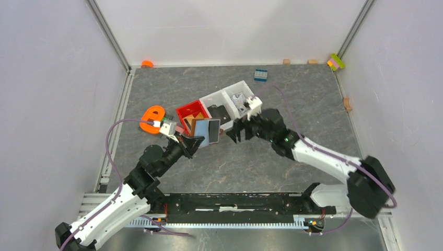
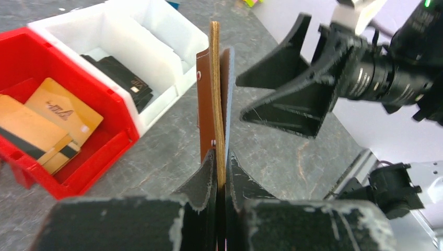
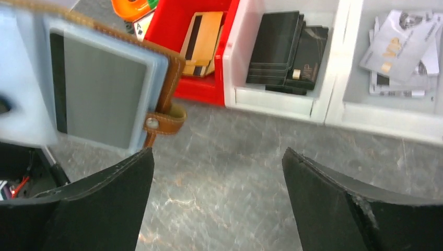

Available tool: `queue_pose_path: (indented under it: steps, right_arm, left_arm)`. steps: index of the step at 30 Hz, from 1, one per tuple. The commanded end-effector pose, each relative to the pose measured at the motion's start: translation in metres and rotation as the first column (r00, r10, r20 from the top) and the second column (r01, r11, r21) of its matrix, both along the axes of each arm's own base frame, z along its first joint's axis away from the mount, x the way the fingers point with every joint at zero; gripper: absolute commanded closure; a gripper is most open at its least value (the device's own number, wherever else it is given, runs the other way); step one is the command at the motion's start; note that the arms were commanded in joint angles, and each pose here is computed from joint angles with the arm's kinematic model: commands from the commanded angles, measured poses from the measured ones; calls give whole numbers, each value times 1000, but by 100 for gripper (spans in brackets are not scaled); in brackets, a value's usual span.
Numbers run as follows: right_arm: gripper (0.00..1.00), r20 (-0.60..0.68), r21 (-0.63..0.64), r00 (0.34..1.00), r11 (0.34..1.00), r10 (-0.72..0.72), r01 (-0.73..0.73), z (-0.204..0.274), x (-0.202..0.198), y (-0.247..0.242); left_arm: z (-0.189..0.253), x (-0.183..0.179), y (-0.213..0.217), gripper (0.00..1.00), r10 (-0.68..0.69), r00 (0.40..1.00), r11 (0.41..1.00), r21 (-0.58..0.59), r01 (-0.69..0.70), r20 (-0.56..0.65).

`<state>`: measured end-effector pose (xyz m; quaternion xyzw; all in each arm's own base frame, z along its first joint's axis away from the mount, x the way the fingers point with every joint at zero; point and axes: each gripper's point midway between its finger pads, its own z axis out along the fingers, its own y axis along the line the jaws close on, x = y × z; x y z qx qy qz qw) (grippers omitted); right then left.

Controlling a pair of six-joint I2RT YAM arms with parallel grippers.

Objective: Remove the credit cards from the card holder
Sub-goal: Place the credit card in the storage box, then remove the credit card from the card holder.

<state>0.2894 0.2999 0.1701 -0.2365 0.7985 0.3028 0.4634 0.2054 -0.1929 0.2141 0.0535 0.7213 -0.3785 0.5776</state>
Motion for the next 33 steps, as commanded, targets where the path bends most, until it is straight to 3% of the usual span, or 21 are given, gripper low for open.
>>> queue_pose_path:
  steps: [1, 5, 10, 21, 26, 31, 33]
  right_arm:
    - [2, 92, 229, 995, 974, -23, 1, 16, -29, -17]
    - [2, 169, 397, 984, 909, 60, -124, 34, -59, -14]
    - [2, 200, 483, 965, 840, 171, -248, 42, -83, -5]
    - [2, 213, 532, 955, 795, 208, -292, 49, -95, -4]
    - [1, 224, 546, 947, 775, 232, -319, 56, -102, -5]
    - [18, 290, 569, 935, 748, 207, -342, 76, -109, -17]
    - [33, 311, 578, 933, 744, 180, -336, 81, -110, -24]
  left_arm:
    - [26, -14, -21, 95, -139, 984, 987, -62, 146, 107]
    - [29, -21, -31, 95, -206, 972, 975, -63, 214, 117]
    - [38, -34, -38, 94, -279, 947, 951, -89, 295, 159]
    - [54, -58, -50, 96, -401, 886, 890, -130, 437, 233]
    - [70, -64, -48, 98, -390, 881, 858, -242, 453, 267]
    - [76, -33, -41, 98, -251, 961, 881, -385, 276, 113]
    - [82, -26, -45, 98, -240, 964, 877, -400, 266, 117]
